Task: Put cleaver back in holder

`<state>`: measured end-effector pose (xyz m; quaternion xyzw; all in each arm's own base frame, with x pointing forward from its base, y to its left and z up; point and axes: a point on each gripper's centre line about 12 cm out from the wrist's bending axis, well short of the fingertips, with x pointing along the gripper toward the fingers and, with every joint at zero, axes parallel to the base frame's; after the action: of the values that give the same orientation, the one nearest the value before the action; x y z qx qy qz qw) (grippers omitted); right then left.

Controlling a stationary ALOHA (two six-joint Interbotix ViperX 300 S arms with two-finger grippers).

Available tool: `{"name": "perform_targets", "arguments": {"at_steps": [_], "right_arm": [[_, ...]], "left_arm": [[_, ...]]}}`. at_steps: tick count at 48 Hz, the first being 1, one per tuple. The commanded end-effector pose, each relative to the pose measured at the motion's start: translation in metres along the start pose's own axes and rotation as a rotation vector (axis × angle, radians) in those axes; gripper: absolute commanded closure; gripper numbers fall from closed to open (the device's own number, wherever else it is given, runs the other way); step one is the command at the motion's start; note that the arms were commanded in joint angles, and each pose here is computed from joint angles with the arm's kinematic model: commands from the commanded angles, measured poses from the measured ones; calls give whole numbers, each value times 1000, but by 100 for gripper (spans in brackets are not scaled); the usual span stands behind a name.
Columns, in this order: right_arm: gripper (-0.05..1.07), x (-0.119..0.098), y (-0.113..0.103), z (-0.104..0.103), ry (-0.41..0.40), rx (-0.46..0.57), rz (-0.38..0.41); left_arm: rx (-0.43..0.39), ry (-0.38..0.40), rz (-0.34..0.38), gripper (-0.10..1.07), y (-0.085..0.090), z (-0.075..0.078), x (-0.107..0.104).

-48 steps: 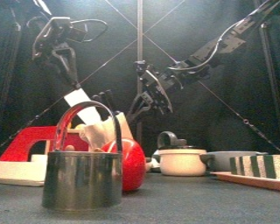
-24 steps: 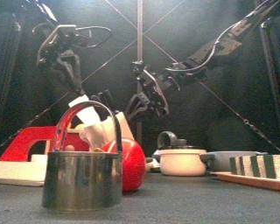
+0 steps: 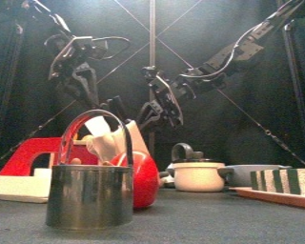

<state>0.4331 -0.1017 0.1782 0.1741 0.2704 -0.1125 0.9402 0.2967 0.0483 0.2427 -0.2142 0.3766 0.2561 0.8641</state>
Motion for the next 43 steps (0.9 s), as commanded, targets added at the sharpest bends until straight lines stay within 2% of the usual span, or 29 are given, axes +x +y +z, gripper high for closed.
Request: {"name": "perform_targets", "arguments": {"at_steps": [1, 9, 16, 43], "right_arm": [[77, -5, 5, 14, -36, -4, 14], [77, -5, 4, 12, -33, -3, 13], [77, -6, 4, 13, -34, -3, 14], [77, -6, 4, 11, -30, -3, 14]], "left_arm": [[-7, -31, -21, 39, -3, 9, -3], [-8, -45, -40, 22, -6, 11, -3], [-6, -59, -56, 14, -7, 12, -3], [-11, -74, -67, 13, -6, 13, -6]]}}
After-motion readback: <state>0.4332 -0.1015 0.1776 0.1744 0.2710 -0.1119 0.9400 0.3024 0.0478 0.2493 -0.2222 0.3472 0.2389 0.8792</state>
